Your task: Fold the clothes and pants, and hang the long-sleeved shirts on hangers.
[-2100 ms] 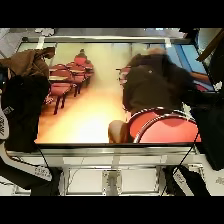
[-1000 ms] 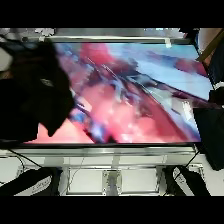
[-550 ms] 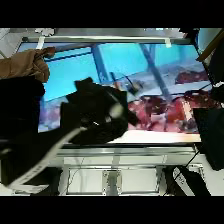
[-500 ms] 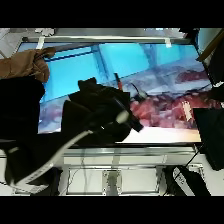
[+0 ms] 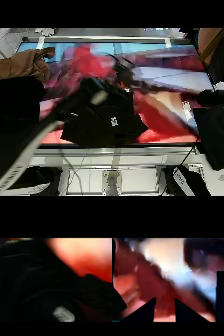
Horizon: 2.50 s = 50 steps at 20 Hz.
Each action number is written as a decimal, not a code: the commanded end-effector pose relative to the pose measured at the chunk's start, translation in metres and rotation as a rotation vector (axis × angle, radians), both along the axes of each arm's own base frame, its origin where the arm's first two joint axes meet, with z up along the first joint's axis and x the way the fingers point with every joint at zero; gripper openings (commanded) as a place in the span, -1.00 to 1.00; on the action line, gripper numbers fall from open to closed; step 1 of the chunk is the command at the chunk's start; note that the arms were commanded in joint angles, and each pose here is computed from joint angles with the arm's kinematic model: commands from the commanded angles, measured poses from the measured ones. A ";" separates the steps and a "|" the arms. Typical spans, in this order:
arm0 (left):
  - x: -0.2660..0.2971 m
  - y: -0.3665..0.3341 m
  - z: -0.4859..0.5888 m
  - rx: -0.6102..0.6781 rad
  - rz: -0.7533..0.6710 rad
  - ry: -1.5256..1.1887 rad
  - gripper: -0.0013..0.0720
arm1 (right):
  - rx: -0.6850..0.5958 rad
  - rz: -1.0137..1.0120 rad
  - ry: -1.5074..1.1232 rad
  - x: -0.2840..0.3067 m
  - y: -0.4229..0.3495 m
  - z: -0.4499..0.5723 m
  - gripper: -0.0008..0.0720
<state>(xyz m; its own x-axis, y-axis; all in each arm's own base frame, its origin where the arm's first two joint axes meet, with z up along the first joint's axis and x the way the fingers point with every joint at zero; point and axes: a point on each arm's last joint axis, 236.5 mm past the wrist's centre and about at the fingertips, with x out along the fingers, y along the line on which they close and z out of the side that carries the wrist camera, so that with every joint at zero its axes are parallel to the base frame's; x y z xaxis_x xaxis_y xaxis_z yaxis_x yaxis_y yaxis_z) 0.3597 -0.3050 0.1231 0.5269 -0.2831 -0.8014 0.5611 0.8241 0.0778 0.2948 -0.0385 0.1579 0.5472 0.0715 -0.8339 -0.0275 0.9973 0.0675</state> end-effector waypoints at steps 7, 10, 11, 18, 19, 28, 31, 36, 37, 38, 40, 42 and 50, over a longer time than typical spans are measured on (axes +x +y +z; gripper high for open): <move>-0.147 0.279 -0.140 0.148 0.632 0.314 0.60 | 0.409 0.039 0.324 -0.052 0.082 -0.133 0.44; -0.187 0.285 -0.174 0.030 0.811 0.358 0.60 | 0.441 0.052 0.344 -0.057 0.090 -0.133 0.44; -0.188 0.283 -0.176 -0.041 0.883 0.347 0.59 | 0.448 0.056 0.349 -0.059 0.091 -0.132 0.43; -0.180 0.255 -0.177 -0.311 1.058 0.401 0.51 | 0.430 0.064 0.309 -0.050 0.088 -0.132 0.43; -0.178 0.252 -0.182 -0.333 1.085 0.420 0.51 | 0.429 0.064 0.309 -0.050 0.088 -0.132 0.43; -0.153 0.261 -0.211 -0.441 1.310 0.503 0.51 | 0.428 0.065 0.308 -0.050 0.088 -0.132 0.43; -0.131 0.241 -0.214 -0.539 1.265 0.507 0.51 | 0.428 0.065 0.308 -0.050 0.088 -0.132 0.43; -0.123 0.232 -0.224 -0.546 1.224 0.527 -0.40 | 0.432 0.070 0.321 -0.053 0.089 -0.132 0.43; -0.121 0.233 -0.222 -0.551 1.219 0.514 -0.87 | 0.432 0.070 0.321 -0.054 0.089 -0.132 0.43; -0.118 0.235 -0.221 -0.549 1.211 0.492 -0.94 | 0.432 0.070 0.321 -0.054 0.089 -0.132 0.43; -0.115 0.240 -0.218 -0.529 1.194 0.464 -0.94 | 0.435 0.073 0.329 -0.055 0.090 -0.132 0.43; -0.115 0.239 -0.213 -0.507 1.127 0.441 -0.94 | 0.457 0.074 0.348 -0.060 0.095 -0.137 0.43; -0.116 0.238 -0.202 -0.509 1.082 0.412 -0.94 | 0.690 -0.073 0.312 -0.062 0.146 -0.211 0.43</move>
